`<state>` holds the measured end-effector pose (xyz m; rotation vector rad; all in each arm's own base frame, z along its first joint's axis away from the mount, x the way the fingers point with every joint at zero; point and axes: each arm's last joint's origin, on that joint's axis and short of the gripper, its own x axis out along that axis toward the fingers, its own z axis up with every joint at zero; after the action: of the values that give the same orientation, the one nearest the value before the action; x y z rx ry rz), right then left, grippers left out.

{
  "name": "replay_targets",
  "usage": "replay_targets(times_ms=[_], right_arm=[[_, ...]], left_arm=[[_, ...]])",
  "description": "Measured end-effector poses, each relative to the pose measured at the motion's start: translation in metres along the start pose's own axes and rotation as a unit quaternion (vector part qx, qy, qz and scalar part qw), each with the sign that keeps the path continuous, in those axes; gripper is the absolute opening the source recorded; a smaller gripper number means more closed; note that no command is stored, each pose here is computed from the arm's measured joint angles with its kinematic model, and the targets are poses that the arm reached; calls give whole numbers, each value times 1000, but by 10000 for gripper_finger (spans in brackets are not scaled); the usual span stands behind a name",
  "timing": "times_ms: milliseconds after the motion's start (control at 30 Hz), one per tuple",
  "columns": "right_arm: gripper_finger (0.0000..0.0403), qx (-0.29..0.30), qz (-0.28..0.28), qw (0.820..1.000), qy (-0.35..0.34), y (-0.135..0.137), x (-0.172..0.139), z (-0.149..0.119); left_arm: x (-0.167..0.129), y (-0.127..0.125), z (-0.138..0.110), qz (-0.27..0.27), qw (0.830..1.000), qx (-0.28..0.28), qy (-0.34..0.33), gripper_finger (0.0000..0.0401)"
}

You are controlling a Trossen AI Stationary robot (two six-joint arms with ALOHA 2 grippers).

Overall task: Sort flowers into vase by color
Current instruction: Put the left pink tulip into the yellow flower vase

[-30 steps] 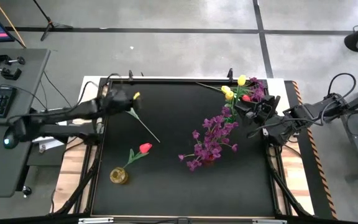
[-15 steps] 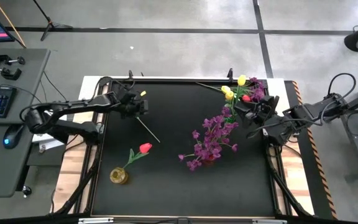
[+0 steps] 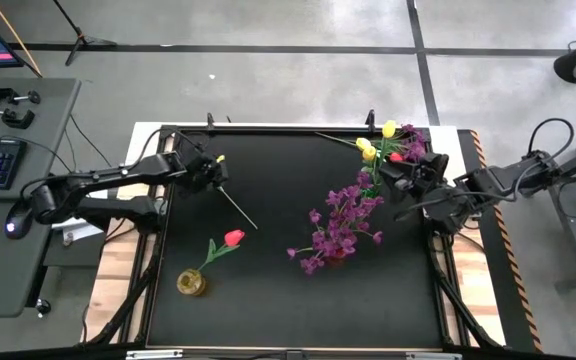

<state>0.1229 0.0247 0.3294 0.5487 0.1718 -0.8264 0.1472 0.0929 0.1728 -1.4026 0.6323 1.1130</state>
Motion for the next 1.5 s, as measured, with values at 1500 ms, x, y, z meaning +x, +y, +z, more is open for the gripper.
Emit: replay_targets(times_ms=[1500], right_arm=[[312, 74, -31, 996, 37, -7, 10, 3]], left_arm=[[42, 6, 19, 71, 950, -297, 56, 128]])
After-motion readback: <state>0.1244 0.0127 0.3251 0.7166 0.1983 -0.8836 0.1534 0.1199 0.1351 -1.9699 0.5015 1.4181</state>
